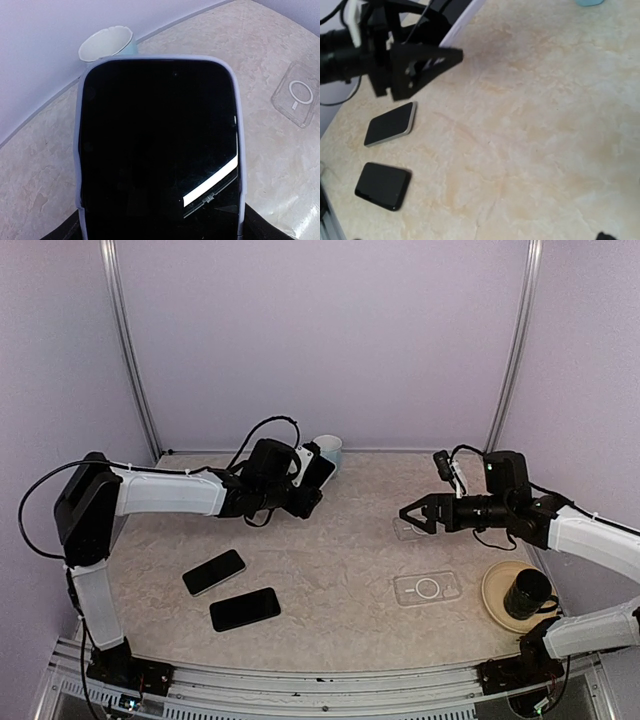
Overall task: Put the phone into the phone case
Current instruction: Place the phone with the phone case at the corner of the board.
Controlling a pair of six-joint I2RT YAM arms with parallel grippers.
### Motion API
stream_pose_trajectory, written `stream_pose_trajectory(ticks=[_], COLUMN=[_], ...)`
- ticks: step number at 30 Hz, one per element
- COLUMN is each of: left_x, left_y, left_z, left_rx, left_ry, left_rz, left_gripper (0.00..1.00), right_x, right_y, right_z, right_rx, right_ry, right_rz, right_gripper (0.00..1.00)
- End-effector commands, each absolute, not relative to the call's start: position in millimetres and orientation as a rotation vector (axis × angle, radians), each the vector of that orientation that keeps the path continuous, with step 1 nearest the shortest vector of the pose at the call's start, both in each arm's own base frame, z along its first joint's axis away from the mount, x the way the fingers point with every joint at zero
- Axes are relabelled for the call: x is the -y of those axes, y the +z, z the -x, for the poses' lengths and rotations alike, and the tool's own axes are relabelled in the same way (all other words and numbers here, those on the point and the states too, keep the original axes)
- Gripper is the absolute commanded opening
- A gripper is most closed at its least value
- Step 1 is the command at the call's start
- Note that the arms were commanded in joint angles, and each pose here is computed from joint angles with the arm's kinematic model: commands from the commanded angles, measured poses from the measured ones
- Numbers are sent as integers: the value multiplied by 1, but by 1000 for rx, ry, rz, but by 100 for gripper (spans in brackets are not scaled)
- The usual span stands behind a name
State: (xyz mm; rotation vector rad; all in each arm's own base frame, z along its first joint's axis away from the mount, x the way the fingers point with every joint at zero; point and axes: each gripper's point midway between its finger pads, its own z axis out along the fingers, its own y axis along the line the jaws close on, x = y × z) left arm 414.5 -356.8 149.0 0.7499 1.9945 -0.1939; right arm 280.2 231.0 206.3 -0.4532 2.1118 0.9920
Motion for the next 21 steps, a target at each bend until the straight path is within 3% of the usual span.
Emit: stream_pose_trajectory(ticks=[1,6,21], left_x=[339,307,232], left_y=[164,143,85], left_z=[-453,-484,-517], left_rx=[-2001,-2085,-2260], left_ry=[-242,-186,-82], left_rz=[-531,-400,-159], left_gripper=[18,17,18], right_x=[-228,-228,-229], right_y=[204,205,200], right_z=[-284,-286,-285], right_rx=[-2110,-2117,-2127], right_ry=[993,992,1012], right_rz=[432,425,412], right_gripper=[100,100,100])
